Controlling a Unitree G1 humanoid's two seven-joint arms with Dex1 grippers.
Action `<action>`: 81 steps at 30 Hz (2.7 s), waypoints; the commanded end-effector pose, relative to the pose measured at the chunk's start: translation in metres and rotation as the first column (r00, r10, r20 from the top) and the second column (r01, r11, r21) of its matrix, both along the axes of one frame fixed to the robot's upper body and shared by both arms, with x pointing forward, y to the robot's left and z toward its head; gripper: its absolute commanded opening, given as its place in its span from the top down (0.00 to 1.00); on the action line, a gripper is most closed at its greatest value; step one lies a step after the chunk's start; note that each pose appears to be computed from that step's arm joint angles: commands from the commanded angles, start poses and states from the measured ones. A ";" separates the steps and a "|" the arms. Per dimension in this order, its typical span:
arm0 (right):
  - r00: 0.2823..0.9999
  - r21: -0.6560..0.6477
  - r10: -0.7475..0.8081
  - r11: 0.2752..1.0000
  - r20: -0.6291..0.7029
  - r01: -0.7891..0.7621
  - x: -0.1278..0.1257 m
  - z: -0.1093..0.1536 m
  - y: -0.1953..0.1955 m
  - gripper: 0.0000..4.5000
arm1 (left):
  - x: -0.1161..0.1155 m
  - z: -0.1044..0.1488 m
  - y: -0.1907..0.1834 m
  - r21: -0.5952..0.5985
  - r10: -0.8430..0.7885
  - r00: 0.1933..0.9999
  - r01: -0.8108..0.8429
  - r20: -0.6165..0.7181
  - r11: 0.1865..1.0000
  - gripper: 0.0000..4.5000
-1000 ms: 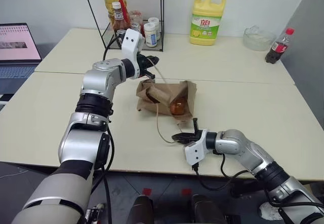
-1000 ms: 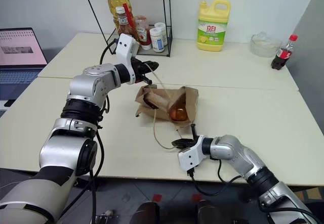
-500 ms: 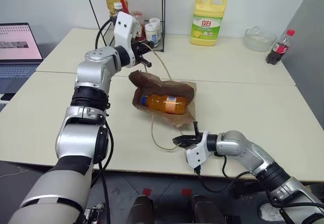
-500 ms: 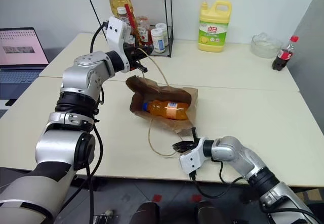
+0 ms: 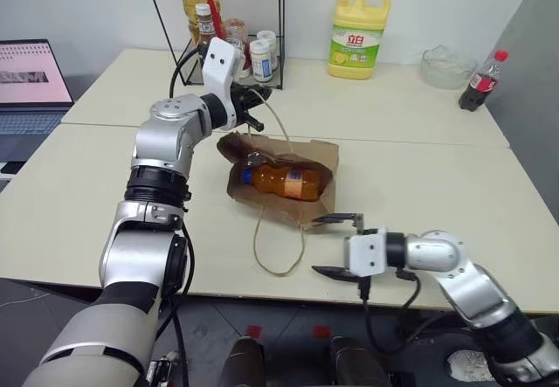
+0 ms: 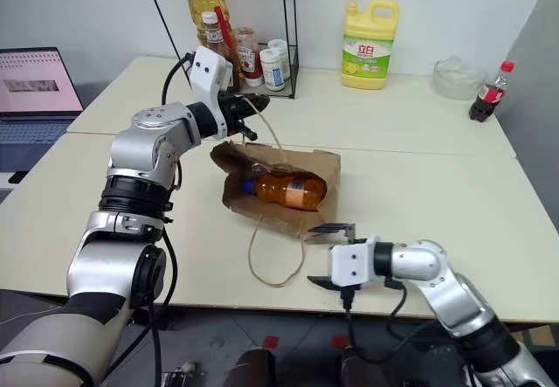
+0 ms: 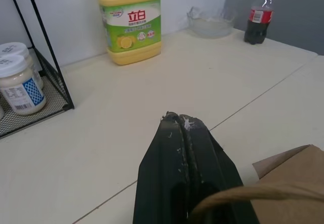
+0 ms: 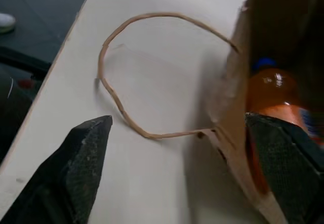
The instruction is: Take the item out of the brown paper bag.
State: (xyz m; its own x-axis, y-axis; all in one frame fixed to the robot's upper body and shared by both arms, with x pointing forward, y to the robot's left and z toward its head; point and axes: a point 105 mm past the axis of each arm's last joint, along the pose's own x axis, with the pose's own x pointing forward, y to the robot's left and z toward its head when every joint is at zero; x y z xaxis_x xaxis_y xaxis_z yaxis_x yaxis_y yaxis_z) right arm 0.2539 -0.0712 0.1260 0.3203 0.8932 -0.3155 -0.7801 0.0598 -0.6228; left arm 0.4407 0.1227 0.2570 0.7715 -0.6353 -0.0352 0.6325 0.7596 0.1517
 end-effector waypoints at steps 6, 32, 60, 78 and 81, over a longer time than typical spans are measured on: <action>0.972 0.307 -0.139 0.932 -0.191 0.194 0.011 0.050 0.014 0.04 | -0.003 0.017 -0.004 -0.006 -0.016 0.998 0.016 0.066 1.000 1.00; 0.892 0.487 -0.109 0.806 -0.438 0.337 0.080 0.047 0.110 0.99 | -0.007 0.021 -0.002 0.003 -0.020 0.997 0.020 0.077 1.000 1.00; 0.919 -0.150 -0.350 0.914 0.181 0.377 0.132 -0.005 0.070 0.01 | -0.004 0.019 -0.005 -0.002 -0.016 0.997 0.016 0.080 1.000 1.00; 0.904 -0.233 -0.303 0.896 0.301 0.378 0.152 -0.009 0.056 0.27 | -0.005 0.022 -0.002 -0.007 0.004 0.996 -0.003 0.087 1.000 1.00; 0.910 -0.177 -0.281 0.922 0.303 0.344 0.147 0.001 0.061 0.27 | -0.004 0.022 -0.001 -0.003 0.009 0.996 -0.009 0.089 1.000 1.00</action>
